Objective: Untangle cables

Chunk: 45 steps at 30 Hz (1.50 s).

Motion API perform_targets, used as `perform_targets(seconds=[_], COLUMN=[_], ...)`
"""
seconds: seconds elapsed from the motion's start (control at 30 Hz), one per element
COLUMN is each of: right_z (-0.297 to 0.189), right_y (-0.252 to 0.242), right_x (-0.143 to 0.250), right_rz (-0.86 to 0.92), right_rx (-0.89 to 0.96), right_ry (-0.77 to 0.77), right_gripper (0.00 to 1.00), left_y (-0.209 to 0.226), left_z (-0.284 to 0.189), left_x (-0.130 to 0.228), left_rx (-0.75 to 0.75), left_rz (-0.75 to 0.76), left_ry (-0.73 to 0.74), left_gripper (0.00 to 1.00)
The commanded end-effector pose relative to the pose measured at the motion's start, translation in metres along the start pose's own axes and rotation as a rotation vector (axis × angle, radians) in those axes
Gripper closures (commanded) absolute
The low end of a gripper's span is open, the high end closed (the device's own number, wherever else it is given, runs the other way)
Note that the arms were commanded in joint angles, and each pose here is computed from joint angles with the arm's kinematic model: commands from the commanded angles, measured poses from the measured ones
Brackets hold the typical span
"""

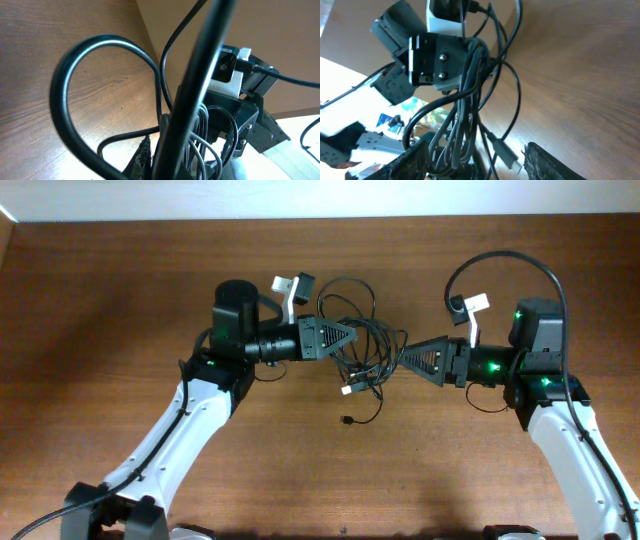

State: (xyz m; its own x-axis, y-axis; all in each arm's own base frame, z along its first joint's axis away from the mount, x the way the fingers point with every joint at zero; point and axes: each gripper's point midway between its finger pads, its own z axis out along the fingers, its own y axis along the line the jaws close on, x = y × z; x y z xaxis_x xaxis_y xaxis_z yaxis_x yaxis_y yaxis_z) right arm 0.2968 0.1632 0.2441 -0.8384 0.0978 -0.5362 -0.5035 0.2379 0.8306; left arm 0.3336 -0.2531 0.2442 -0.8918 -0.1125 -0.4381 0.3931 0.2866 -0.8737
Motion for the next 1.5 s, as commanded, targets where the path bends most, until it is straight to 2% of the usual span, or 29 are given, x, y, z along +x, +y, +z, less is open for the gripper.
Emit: perform_targets(seconds=[0.0, 0.13, 0.27, 0.37, 0.43, 0.5, 0.53, 0.6, 0.63, 0.7, 0.77, 0.83, 0.97, 1.1, 1.2, 1.3, 1.4, 1.47], right_z=[0.001, 0.008, 0.004, -0.009, -0.036, -0.079, -0.095, -0.108, -0.106, -0.068, -0.048, -0.026, -0.015, -0.001, -0.002, -0.023, -0.035, -0.032], right_y=[-0.013, -0.027, -0.069, -0.092, -0.122, -0.151, -0.157, -0.162, -0.161, -0.145, -0.125, -0.085, -0.036, 0.004, 0.006, -0.033, -0.048, -0.047], right_x=[-0.007, -0.008, 0.0, 0.003, 0.003, 0.01, 0.014, 0.019, 0.019, 0.016, 0.009, -0.007, -0.033, -0.035, -0.038, -0.042, -0.04, -0.037], right_rz=[-0.022, -0.006, 0.067, 0.101, 0.127, 0.238, 0.269, 0.275, 0.276, 0.22, 0.207, 0.148, 0.064, -0.008, -0.062, -0.084, -0.078, -0.094], right_rx=[0.102, 0.202, 0.458, 0.606, 0.831, 1.117, 1.213, 1.294, 1.285, 1.056, 0.91, 0.713, 0.559, 0.362, 0.367, 0.618, 0.729, 0.726], right_ry=[-0.037, -0.052, -0.074, -0.096, -0.142, -0.233, -0.26, -0.265, -0.262, -0.174, -0.148, -0.124, -0.141, -0.083, -0.087, -0.127, -0.131, -0.109], right_gripper=[0.38, 0.39, 0.46, 0.48, 0.48, 0.48, 0.48, 0.48, 0.48, 0.47, 0.47, 0.38, 0.34, 0.34, 0.33, 0.33, 0.33, 0.33], left_y=[-0.016, -0.039, -0.046, -0.051, -0.057, -0.065, -0.07, -0.078, -0.078, -0.071, -0.067, -0.063, -0.066, -0.055, -0.039, -0.039, -0.039, -0.04], left_z=[0.017, 0.03, 0.029, 0.027, 0.02, 0.009, 0.002, -0.012, -0.015, -0.012, -0.01, -0.008, -0.001, 0.007, 0.01, 0.01, 0.01, 0.01], left_x=[0.007, 0.013, 0.019, 0.024, 0.031, 0.035, 0.035, 0.029, 0.025, 0.014, 0.007, 0.001, 0.004, 0.002, 0.003, 0.004, 0.003, 0.004], left_rx=[0.026, 0.093, 0.132, 0.168, 0.224, 0.293, 0.333, 0.387, 0.383, 0.334, 0.306, 0.276, 0.273, 0.209, 0.143, 0.146, 0.145, 0.146], left_rz=[0.095, 0.184, 0.197, 0.229, 0.241, 0.258, 0.295, 0.363, 0.37, 0.363, 0.36, 0.356, 0.356, 0.294, 0.213, 0.213, 0.214, 0.212], left_ry=[0.027, 0.035, 0.064, 0.095, 0.144, 0.189, 0.2, 0.201, 0.187, 0.131, 0.098, 0.064, 0.064, 0.043, 0.039, 0.041, 0.04, 0.041], left_gripper=[1.0, 1.0, 1.0, 1.0, 1.0, 1.0, 1.0, 1.0, 1.0, 1.0, 1.0, 0.98, 0.97, 0.96, 0.99, 0.99, 0.99, 1.0])
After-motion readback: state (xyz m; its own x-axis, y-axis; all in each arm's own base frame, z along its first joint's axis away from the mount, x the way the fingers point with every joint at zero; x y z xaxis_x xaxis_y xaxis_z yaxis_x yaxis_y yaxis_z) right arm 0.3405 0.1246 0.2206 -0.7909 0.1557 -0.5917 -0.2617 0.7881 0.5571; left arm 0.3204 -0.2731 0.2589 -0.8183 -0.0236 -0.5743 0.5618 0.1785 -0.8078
